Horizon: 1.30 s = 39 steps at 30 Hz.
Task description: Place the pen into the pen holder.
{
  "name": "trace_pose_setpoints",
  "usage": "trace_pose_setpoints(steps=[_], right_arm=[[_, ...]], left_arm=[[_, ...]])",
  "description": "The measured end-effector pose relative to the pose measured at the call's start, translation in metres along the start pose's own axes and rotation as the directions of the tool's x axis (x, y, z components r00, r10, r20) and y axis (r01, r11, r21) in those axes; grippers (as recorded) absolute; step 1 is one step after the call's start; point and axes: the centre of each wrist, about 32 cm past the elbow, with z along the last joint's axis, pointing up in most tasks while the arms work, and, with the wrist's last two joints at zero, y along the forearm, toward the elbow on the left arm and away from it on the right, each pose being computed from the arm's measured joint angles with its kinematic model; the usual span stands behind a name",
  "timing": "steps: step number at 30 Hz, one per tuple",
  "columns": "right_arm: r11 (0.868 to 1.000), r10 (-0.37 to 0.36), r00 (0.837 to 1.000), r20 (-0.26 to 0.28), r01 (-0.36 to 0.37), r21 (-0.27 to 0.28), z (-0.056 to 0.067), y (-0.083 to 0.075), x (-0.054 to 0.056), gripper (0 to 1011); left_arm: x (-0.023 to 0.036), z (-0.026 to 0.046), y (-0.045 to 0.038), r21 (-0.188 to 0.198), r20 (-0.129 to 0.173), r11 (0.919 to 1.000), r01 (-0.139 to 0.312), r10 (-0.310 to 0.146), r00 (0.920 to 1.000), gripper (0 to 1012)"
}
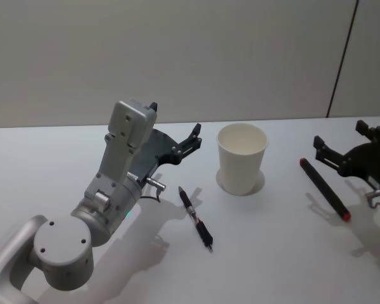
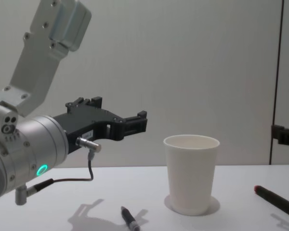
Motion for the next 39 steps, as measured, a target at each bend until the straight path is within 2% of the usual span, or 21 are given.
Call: trace_pose_setpoints(steps=[7, 12, 17, 22, 28, 39], right_arm=[[0.998, 0.047, 0.999, -0.014, -0.048, -0.037, 0.000, 0.003, 0.024, 1001], [0.994, 0.075, 0.996, -0.053, -0.079, -0.072, 0.000, 0.005, 0.036, 1001], [0.989, 0.081, 0.993, -0.086, -0.091, -0.114, -0.001, 0.008, 0.041, 1001], [0.983, 0.070, 0.991, -0.113, -0.088, -0.161, -0.001, 0.011, 0.041, 1001], [0.971, 0.029, 0.990, -0.140, -0.061, -0.231, -0.002, 0.016, 0.032, 1001], [0.950, -0.032, 0.989, -0.141, -0.014, -0.313, -0.007, 0.023, 0.019, 1002]], left_arm=[[0.0000, 0.0000, 0.0000, 0.000, 0.000, 1.0000, 0.000, 0.000, 1.0000, 1001], [0.0000, 0.0000, 0.0000, 0.000, 0.000, 1.0000, 0.000, 0.000, 1.0000, 1001], [0.0000, 0.0000, 0.0000, 0.000, 0.000, 1.0000, 0.000, 0.000, 1.0000, 1001], [0.0000, 0.0000, 0.0000, 0.000, 0.000, 1.0000, 0.000, 0.000, 1.0000, 1001], [0.0000, 0.0000, 0.0000, 0.000, 0.000, 1.0000, 0.000, 0.000, 1.0000, 1001], [0.0000, 0.0000, 0.0000, 0.000, 0.000, 1.0000, 0.000, 0.000, 1.0000, 1001]])
